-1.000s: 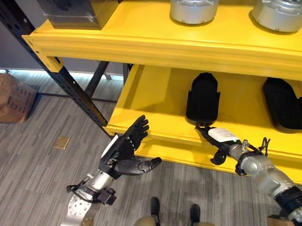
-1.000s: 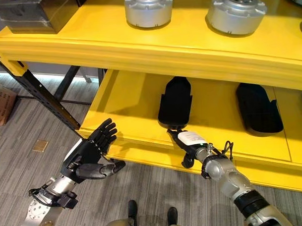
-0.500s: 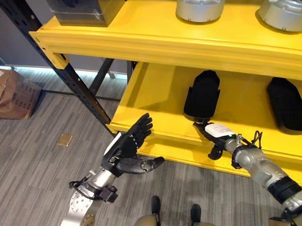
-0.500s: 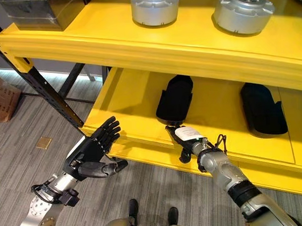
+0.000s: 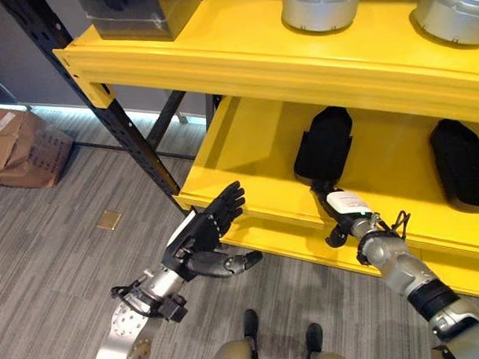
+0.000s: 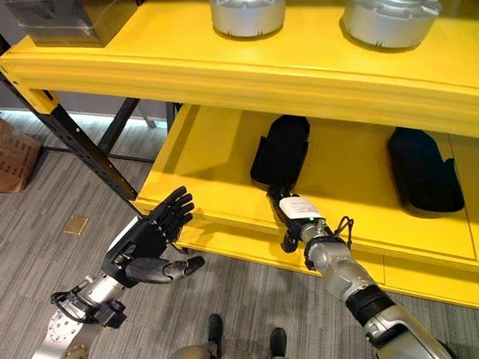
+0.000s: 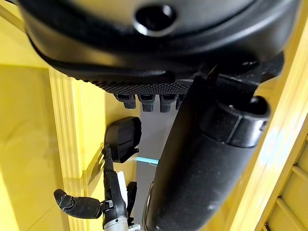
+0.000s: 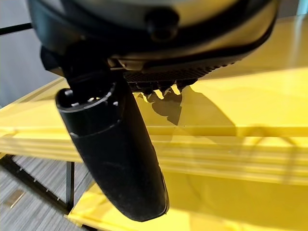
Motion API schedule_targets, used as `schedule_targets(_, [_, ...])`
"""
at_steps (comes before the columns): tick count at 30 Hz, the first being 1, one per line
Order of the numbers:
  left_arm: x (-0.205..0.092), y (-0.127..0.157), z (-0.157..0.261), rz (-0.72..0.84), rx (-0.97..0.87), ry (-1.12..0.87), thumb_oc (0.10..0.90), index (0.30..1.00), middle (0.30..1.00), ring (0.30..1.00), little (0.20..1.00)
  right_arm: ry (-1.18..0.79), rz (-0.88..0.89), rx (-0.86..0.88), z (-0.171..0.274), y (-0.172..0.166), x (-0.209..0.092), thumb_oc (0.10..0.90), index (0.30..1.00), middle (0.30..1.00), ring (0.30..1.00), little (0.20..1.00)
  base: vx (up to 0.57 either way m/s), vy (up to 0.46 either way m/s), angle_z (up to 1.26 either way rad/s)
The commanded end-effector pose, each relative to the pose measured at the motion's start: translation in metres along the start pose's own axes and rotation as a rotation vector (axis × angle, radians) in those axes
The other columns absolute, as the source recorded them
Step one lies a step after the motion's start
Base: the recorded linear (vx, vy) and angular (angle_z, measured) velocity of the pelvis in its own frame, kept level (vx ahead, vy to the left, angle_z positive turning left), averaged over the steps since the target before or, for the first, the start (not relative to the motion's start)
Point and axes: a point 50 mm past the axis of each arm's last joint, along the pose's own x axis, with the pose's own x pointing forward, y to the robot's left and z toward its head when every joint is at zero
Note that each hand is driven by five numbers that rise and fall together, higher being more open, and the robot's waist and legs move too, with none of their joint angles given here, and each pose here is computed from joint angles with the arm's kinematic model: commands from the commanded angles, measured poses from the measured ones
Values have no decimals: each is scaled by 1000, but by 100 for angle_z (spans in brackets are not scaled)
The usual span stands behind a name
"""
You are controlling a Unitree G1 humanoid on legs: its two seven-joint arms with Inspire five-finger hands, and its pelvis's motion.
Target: Move parts from the plastic box to the shelf.
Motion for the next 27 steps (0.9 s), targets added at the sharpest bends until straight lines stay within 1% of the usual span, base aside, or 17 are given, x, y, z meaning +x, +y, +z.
schedule_targets(1, [21,-14,38,-107,24,-226,900,1000,1000,1000,1000,249,-155,-13,-45,-47,7,900,1000,1000,1000,1000,24,23,4])
schedule_targets(7, [20,-14,38,-98,13,-221,900,1000,1000,1000,1000,322,-189,16,-60,-50,3,900,1000,1000,1000,1000,26,19,5])
schedule_targets(19, [19,-15,37,-88,-1,-215,900,1000,1000,1000,1000,381,-224,28,-73,-50,-3,900,1000,1000,1000,1000,0,0,0])
schedule_targets(25, [18,-15,37,-84,-2,-215,900,1000,1000,1000,1000,358,-207,40,-70,-47,-4,900,1000,1000,1000,1000,0,0,0])
schedule_targets(27, [17,-15,36,-80,-3,-213,900,1000,1000,1000,1000,316,-188,42,-65,-44,-4,900,1000,1000,1000,1000,0,0,0])
